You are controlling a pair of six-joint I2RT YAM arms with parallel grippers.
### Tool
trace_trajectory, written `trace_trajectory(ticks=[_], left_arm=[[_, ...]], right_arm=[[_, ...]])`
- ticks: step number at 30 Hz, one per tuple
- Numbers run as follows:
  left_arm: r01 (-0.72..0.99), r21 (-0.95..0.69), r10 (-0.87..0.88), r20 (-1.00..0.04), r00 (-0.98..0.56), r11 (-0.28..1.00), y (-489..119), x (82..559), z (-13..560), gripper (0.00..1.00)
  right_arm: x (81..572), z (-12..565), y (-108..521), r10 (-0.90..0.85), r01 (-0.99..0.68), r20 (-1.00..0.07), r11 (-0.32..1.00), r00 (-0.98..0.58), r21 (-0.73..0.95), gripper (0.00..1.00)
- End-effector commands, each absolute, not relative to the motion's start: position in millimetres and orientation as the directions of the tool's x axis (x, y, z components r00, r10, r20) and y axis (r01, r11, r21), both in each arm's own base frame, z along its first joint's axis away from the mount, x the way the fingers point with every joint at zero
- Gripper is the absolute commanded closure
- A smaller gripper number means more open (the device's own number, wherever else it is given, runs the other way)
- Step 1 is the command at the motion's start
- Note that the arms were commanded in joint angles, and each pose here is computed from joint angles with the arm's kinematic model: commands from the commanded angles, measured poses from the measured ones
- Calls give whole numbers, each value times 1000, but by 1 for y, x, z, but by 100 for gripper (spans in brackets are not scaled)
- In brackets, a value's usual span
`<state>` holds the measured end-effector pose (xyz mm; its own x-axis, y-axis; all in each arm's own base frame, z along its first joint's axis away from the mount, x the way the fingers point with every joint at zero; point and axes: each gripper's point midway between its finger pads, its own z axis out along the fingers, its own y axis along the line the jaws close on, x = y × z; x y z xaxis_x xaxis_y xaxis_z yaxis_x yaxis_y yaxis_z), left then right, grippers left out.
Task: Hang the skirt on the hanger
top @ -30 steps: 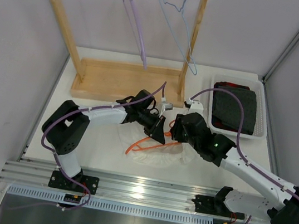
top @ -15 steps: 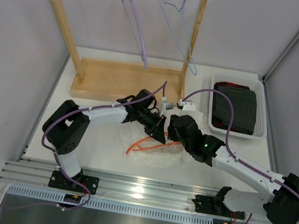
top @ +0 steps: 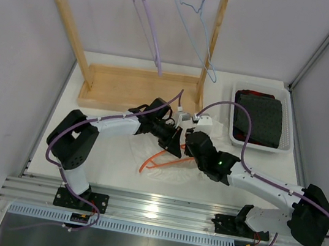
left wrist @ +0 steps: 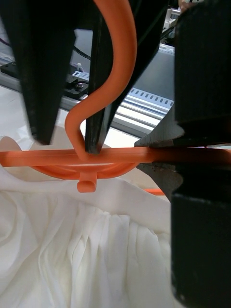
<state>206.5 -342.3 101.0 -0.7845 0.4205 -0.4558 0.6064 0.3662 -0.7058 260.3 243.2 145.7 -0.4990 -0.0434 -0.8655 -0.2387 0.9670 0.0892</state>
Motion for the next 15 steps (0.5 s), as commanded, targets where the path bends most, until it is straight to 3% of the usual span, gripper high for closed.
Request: trace_trajectory(ticks=[1, 13, 14, 15], left_arm=[[608, -696, 443, -439, -782, 383, -340, 203, 101, 100], [611, -697, 455, -437, -776, 374, -340, 200, 101, 100], [611, -696, 456, -435, -776, 376, -339, 199, 100, 100], [611, -697, 456, -436, -776, 375, -340, 199, 101, 100]], right_arm=[[272, 158, 239, 26, -188, -906, 975, -423, 116, 62], [276, 173, 245, 74, -193, -949, 971, -308, 139, 80], [277, 174, 245, 72, -193, -950, 972, -303, 136, 82], [277, 174, 244, 72, -190, -951, 973, -299, 134, 91]])
